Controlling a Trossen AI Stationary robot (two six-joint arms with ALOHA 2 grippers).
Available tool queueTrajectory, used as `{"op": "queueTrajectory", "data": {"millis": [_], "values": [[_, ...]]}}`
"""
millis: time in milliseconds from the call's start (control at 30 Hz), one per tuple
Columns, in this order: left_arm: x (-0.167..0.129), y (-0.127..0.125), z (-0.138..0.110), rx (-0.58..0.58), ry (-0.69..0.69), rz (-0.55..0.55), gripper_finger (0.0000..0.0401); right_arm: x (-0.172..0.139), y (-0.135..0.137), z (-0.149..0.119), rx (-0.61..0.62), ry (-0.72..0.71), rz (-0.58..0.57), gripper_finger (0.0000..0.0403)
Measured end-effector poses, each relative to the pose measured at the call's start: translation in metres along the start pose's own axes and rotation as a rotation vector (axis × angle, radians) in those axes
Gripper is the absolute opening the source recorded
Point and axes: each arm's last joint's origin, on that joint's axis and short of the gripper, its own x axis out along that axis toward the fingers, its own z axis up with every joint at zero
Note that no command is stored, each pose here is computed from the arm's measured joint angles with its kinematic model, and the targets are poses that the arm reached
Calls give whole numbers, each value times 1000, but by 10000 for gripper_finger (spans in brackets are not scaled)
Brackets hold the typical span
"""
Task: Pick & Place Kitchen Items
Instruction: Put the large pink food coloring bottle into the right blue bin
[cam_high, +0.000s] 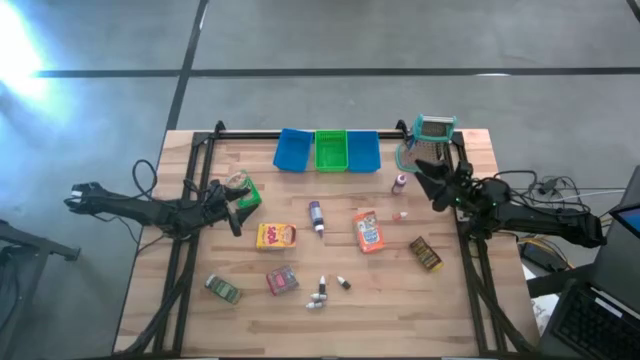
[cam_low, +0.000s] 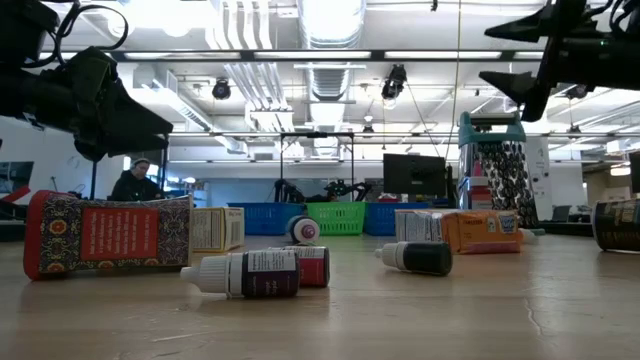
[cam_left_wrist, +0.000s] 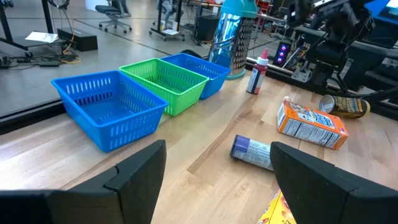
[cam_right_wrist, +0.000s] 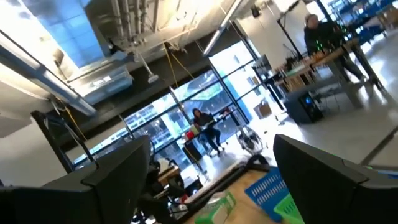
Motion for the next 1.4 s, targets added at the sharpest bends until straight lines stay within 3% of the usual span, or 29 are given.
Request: {"op": "queueTrajectory", "data": {"millis": [267, 567, 1067, 1400], "values": [[0, 0, 0, 0, 0, 0, 294, 1, 8, 12, -21, -79, 78, 301], [0, 0, 0, 0, -2, 4, 294, 19, 34, 37, -225, -34, 251, 280], [0, 0, 0, 0, -1, 3, 294, 71, 71, 72, -353, 356, 141, 251], [0, 0, 0, 0, -1, 2, 294, 82, 84, 88, -425, 459, 130, 228]]}}
